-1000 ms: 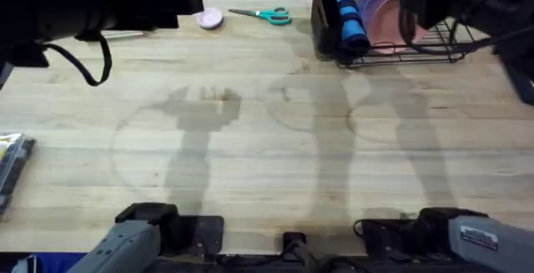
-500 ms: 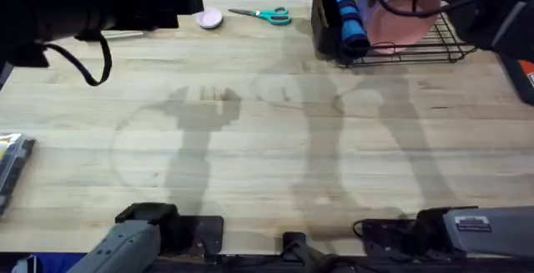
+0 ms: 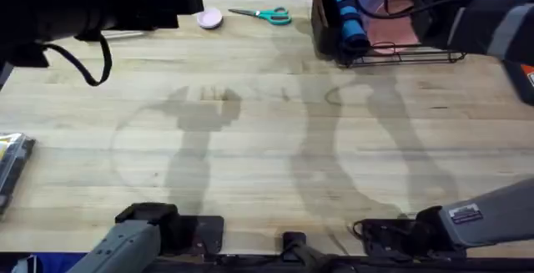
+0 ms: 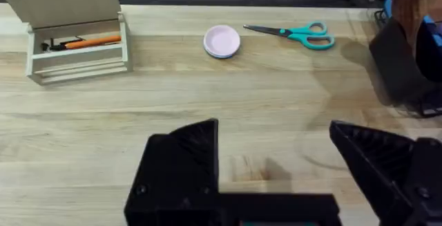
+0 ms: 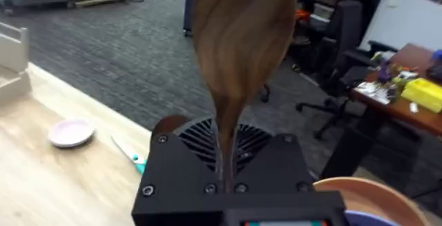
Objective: Pick up the spoon on the table one by one and put them onto the rack
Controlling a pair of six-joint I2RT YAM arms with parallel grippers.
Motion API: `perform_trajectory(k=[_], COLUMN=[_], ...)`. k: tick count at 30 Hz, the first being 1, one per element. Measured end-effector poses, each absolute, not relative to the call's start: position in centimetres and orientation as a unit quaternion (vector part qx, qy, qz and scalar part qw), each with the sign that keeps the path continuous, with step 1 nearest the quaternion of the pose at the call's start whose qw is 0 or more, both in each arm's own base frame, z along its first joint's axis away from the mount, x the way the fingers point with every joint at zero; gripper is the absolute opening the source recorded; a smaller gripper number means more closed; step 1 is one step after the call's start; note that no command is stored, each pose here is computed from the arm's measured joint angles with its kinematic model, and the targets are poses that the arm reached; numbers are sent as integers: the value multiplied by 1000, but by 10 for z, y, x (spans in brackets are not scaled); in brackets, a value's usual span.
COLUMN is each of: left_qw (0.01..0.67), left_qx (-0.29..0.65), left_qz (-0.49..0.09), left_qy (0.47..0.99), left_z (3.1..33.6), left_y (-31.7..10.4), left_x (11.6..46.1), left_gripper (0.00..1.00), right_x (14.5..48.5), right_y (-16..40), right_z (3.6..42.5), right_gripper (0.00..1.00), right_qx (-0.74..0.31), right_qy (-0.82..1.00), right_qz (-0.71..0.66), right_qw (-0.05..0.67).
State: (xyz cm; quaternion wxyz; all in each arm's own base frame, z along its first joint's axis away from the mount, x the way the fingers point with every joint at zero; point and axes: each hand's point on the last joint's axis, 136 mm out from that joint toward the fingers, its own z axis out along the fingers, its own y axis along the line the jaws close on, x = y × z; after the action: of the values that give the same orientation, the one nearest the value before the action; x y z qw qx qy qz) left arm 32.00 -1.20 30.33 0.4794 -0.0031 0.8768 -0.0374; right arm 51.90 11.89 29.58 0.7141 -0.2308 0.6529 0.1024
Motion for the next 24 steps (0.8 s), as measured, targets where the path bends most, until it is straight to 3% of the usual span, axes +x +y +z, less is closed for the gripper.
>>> perform_trajectory(k=[24], left_qw=[479], left_qx=[-3], left_qz=[-37], left_qy=[877], left_z=[303], left_y=[-12], left_x=[320], left_gripper=[993], right_x=[534], right_y=[136], right_z=[264], right_gripper=[32], right_qx=[-236], right_qy=[661], right_qz=[127], right_qw=[701])
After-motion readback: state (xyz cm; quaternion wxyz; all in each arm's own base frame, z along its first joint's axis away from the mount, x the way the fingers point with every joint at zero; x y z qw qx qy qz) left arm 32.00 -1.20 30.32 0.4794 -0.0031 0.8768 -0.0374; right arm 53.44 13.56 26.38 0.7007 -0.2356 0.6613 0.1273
